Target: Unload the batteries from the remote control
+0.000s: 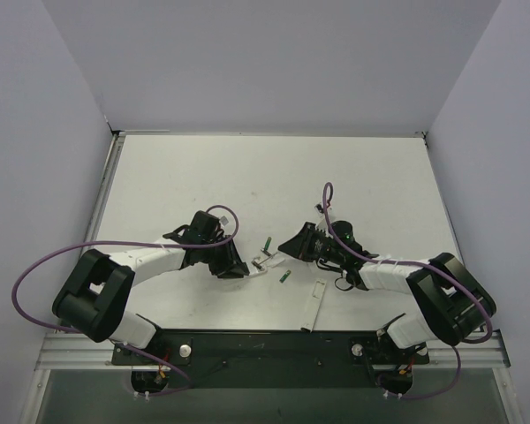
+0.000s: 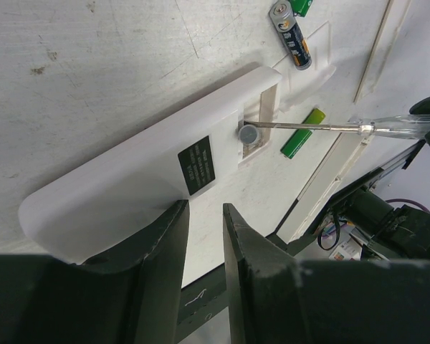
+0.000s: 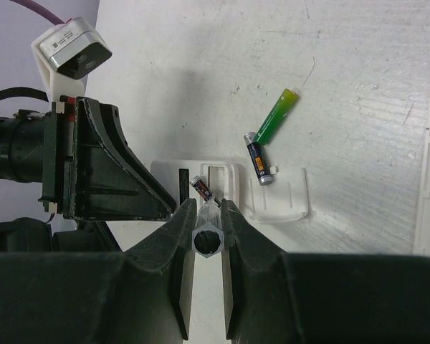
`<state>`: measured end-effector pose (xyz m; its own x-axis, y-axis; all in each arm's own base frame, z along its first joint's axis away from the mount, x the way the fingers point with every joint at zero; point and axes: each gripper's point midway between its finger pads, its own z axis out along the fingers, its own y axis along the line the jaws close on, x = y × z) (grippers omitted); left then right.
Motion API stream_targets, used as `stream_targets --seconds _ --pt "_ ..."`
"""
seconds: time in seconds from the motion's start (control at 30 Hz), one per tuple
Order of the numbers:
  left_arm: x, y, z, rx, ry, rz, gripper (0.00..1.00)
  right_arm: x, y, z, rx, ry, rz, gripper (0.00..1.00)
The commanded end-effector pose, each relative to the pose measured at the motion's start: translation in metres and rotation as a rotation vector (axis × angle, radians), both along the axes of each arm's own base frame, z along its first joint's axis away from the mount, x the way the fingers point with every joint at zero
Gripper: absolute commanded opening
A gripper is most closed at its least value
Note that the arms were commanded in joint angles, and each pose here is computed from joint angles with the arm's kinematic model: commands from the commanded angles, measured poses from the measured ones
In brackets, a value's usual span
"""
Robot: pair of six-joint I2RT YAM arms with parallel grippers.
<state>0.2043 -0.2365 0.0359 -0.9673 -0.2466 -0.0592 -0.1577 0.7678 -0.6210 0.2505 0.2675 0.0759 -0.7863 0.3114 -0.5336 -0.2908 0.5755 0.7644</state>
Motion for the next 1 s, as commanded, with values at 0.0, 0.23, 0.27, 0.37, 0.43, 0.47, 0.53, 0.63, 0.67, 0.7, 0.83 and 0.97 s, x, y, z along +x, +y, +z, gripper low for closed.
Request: stream_targets --seconds 0.0,0.23,0.27,0.37,0.43,0.47,0.53,0.63,0.67,0.7,0.83,0.97 --pt "0.005 0.018 -0.02 0.12 -0.006 0.033 0.37 -0.025 0.027 0.04 0.119 -0.028 0.19 0.0" --pt "0.004 0.016 -0.023 0.12 -0.002 0.027 0.37 -0.027 0.027 0.041 0.112 -0.026 0.201 0.0" --pt "0.004 0.016 -0.023 0.119 -0.003 0.026 0.37 -0.028 0.027 0.041 0.117 -0.021 0.203 0.0" --pt "0.003 0.016 -0.023 0.12 0.002 0.025 0.37 -0.03 0.029 0.045 0.14 -0.019 0.219 0.0" --pt "0.003 0.016 -0.023 0.12 0.001 0.027 0.37 -0.032 0.03 0.046 0.14 -0.016 0.23 0.0" --pt "0.004 0.015 -0.023 0.117 -0.001 0.026 0.37 -0.032 0.031 0.046 0.139 -0.016 0.233 0.0" --pt "0.004 0.015 -0.023 0.118 0.0 0.026 0.37 -0.033 0.03 0.046 0.138 -0.015 0.235 0.0" --pt "0.003 0.015 -0.024 0.118 0.001 0.027 0.37 -0.035 0.029 0.046 0.139 -0.014 0.236 0.0" --pt "0.003 0.015 -0.023 0.115 -0.001 0.027 0.37 -0.035 0.029 0.047 0.14 -0.017 0.236 0.0" --pt "0.003 0.015 -0.024 0.116 0.003 0.029 0.37 -0.036 0.03 0.048 0.142 -0.018 0.241 0.0" --pt "0.003 0.014 -0.024 0.114 0.002 0.026 0.37 -0.037 0.03 0.048 0.138 -0.015 0.246 0.0" --pt "0.003 0.015 -0.026 0.118 0.005 0.026 0.37 -0.037 0.028 0.049 0.133 -0.021 0.243 0.0"
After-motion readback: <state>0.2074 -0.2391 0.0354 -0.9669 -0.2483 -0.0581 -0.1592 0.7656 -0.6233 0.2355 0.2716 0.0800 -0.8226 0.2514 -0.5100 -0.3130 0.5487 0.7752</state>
